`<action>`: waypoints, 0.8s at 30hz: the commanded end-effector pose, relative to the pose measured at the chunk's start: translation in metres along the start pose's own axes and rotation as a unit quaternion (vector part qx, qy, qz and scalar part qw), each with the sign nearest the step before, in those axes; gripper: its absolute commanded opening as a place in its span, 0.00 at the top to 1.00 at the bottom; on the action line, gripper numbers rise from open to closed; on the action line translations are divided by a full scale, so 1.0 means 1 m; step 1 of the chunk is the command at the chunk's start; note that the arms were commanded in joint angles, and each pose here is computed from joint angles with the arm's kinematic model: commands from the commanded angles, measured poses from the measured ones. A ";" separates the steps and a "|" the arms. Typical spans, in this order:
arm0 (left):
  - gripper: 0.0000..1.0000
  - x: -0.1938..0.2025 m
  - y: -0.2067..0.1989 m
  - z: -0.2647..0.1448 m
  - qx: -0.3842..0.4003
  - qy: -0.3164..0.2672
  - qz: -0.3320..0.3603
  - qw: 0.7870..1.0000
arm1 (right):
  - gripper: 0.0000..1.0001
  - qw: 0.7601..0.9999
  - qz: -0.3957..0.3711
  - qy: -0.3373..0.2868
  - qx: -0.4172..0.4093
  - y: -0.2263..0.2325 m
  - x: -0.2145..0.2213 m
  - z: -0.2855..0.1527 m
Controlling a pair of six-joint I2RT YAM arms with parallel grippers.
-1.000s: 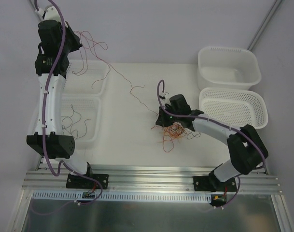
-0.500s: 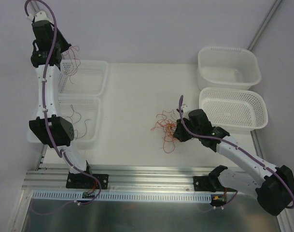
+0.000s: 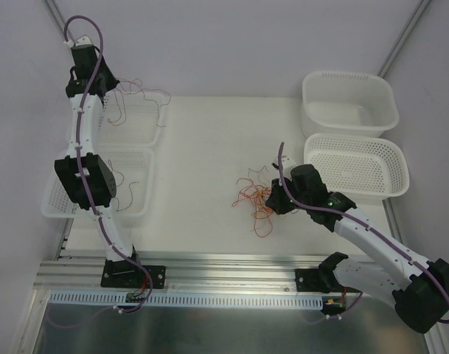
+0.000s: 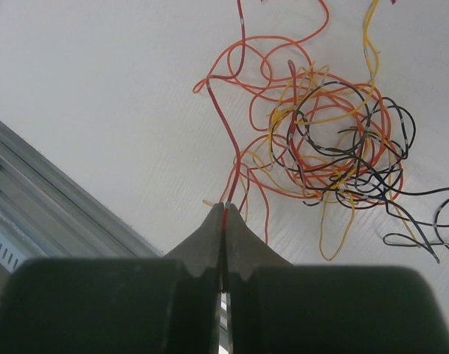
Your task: Untangle the cables
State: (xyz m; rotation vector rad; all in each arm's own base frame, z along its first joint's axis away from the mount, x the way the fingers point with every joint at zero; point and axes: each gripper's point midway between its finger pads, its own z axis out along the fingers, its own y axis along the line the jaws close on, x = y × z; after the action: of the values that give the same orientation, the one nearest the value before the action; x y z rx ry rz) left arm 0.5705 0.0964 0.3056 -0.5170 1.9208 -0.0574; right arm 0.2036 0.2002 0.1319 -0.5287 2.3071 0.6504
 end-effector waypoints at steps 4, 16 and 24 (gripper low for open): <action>1.00 0.025 0.044 0.017 -0.054 0.018 -0.048 0.997 | 0.99 1.000 0.004 -0.022 0.000 0.005 -0.018 -0.009; 0.72 0.061 0.097 0.015 -0.106 0.057 -0.091 0.989 | 0.99 0.999 0.017 -0.029 -0.001 0.007 -0.018 -0.019; 0.02 0.042 0.055 -0.017 -0.015 0.054 -0.096 0.994 | 0.99 0.999 0.003 -0.055 0.000 0.013 -0.041 -0.033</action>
State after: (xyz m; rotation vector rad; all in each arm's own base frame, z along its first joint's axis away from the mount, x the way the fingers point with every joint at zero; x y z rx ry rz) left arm 0.5326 0.1551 0.1944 -0.8384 2.0737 -0.0605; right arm 0.1992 0.1952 0.1497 -0.4900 2.3036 0.6513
